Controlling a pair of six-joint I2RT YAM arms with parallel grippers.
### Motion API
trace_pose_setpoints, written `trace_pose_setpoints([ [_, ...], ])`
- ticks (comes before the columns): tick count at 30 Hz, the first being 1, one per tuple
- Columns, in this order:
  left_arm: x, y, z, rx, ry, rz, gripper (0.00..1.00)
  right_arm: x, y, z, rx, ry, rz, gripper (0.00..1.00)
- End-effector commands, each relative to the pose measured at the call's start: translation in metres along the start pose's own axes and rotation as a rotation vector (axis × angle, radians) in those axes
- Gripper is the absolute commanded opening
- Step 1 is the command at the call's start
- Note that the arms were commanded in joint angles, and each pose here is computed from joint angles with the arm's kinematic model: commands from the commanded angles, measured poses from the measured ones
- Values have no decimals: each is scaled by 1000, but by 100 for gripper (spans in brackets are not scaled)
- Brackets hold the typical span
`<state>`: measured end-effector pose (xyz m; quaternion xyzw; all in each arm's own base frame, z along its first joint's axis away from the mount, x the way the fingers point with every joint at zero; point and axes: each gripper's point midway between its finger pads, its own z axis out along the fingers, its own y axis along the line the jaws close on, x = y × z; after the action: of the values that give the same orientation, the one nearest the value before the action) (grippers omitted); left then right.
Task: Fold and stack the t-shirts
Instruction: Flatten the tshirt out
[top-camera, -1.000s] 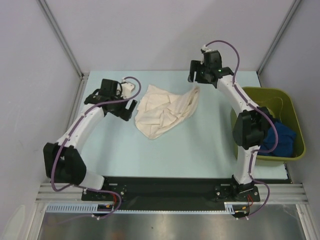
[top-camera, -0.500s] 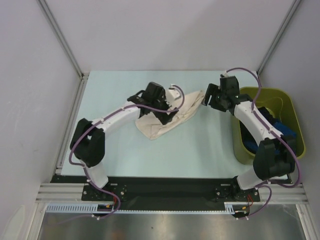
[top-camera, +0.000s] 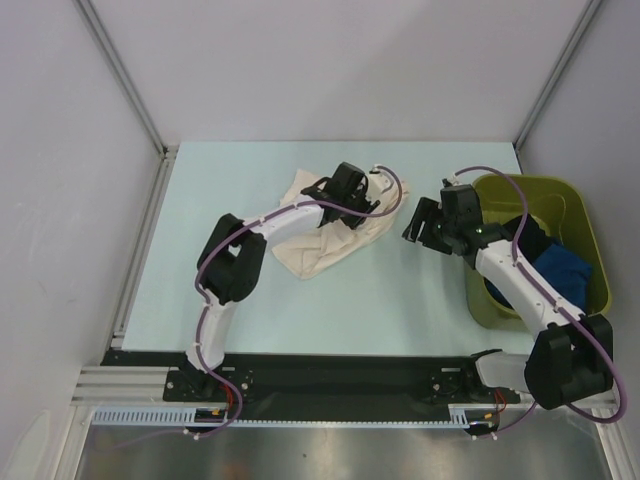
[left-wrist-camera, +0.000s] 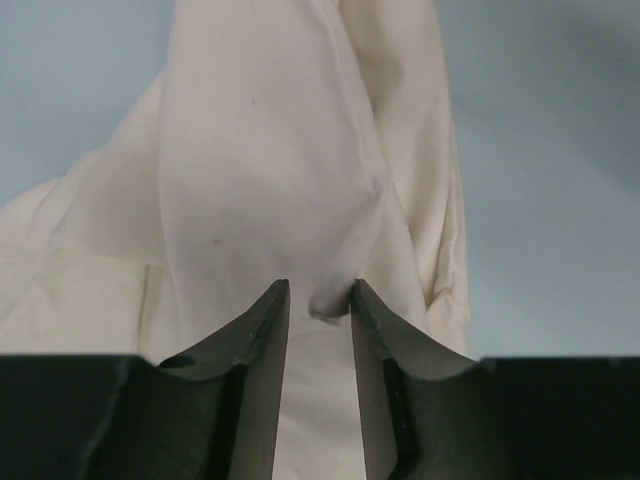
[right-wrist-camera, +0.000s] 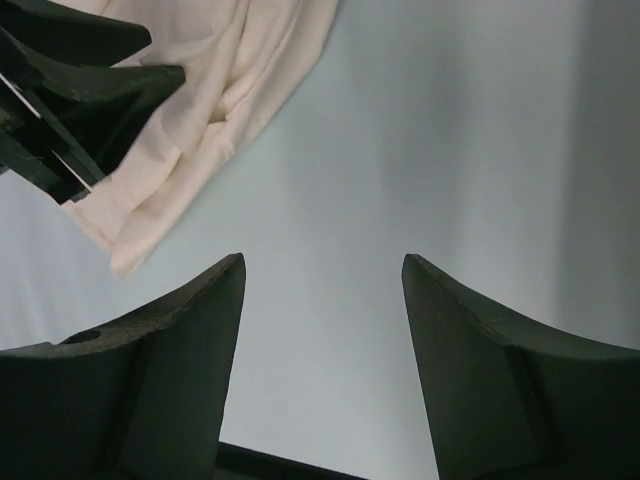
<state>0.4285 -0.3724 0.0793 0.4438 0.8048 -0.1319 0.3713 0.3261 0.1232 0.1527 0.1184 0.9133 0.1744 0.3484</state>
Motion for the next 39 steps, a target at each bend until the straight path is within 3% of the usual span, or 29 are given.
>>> trace_pose_setpoints([
  [1,-29,3,-29,-9,-88,26,35,0,5,-4,-18,-37,17,69],
  [4,-16,0,-25,10,-42,44,32,7,14,3,-40,-30,11,69],
  [6,-8,-7,-21,46,-21,52,24,12,21,11,-47,-9,15,70],
  [8,-1,-4,-20,25,2,39,0,11,31,16,-69,-13,13,70],
  [12,-13,25,-41,-52,-38,-8,0,15,60,40,-139,-17,9,72],
  [17,-45,96,-114,-186,-152,-118,0,28,68,91,-107,50,103,68],
  [23,-46,123,-165,-239,-184,-117,0,27,81,140,-119,87,91,51],
  [26,-39,130,-180,-261,-177,-122,0,10,88,148,-118,62,86,31],
  [27,-40,136,-193,-295,-181,-127,0,8,82,152,-94,61,91,13],
  [28,-42,143,-203,-317,-187,-133,0,5,76,151,-74,56,99,3],
  [29,-40,158,-217,-354,-192,-151,0,3,69,150,-46,57,105,0],
  [33,-40,197,-286,-455,-214,-211,0,-36,59,119,-35,-16,-17,0],
  [35,-47,214,-334,-528,-262,-212,0,-71,75,80,-63,-102,-109,0],
  [39,-47,218,-408,-630,-274,-158,0,-102,109,1,-171,-211,-392,0],
])
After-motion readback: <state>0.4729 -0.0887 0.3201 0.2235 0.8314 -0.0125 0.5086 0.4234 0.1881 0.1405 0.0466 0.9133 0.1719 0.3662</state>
